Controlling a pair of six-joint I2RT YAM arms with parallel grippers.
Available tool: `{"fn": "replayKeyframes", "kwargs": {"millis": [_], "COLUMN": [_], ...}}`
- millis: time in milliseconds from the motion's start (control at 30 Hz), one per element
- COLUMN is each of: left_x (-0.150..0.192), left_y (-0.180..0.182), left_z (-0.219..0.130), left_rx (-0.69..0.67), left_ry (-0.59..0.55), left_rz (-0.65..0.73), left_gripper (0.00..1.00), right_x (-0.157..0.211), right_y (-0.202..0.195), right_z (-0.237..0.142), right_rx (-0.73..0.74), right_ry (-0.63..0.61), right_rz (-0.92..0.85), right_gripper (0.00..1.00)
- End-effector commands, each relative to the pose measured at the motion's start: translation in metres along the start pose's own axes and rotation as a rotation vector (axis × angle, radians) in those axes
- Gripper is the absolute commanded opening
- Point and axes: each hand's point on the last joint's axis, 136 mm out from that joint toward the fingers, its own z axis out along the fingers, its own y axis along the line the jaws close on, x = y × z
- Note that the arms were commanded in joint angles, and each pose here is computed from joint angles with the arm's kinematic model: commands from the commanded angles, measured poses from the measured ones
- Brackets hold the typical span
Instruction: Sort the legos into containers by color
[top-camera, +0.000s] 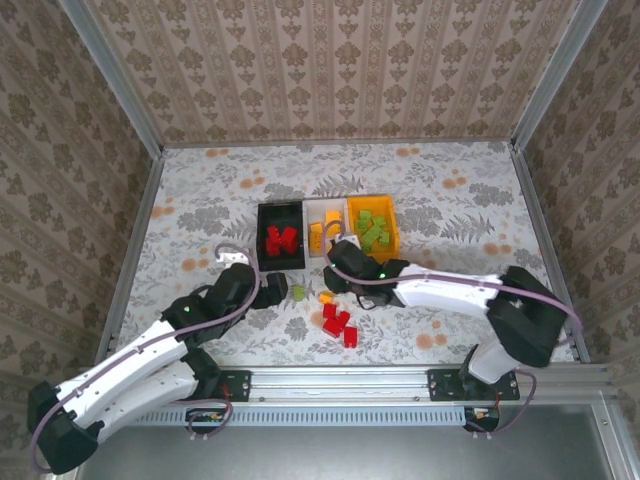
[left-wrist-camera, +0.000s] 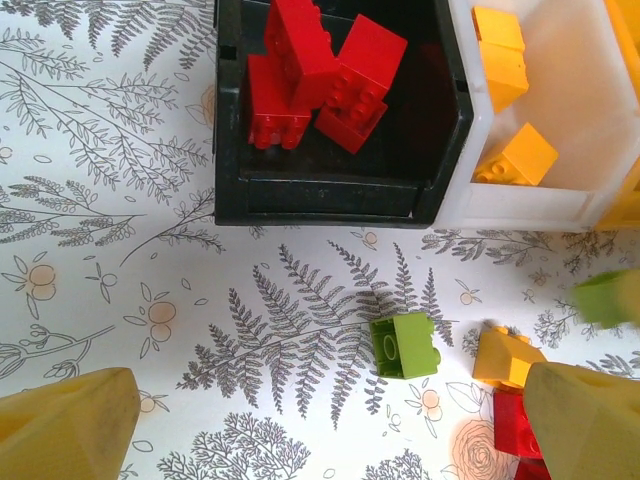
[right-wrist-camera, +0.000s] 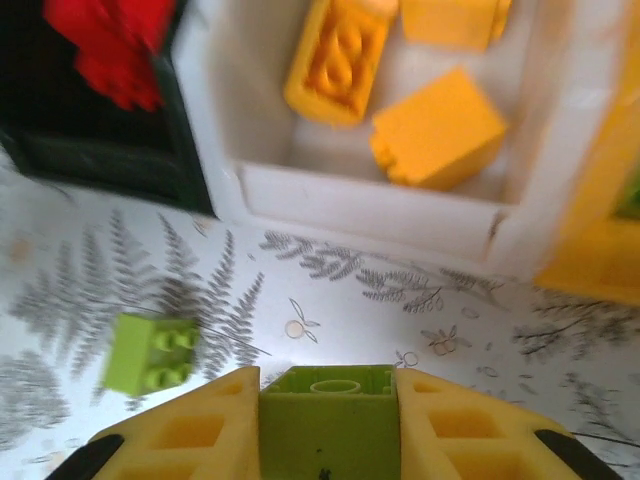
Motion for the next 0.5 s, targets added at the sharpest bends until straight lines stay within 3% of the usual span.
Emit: {"fn": "replayKeyframes", "kwargs": {"millis": [0,200,467], "left_x": [-0.003,0.000,0.011], "left_y": [-0.010,-0.022,-0.029], "left_z": [0.005,0.016,0.035], "left_rx": [0.026,0.045,0.024], "left_ry": [0.004,0.046,0.136], "left_rz": [0.039,0.073,0.137], "left_gripper": [1.00,1.00,1.00], "right_x": [-0.036,-0.080,-0.096], "right_y": [-0.031,-0.097,-0.124], "right_z": [-0.034,-0.024,0.027], "right_rx": [0.061,0.180,0.239], "right_ry": [-0.097,-0.093,0.016], "right_rz": [0.016,0.123,0.177], "right_gripper": [0.31,0.32,0.34]}}
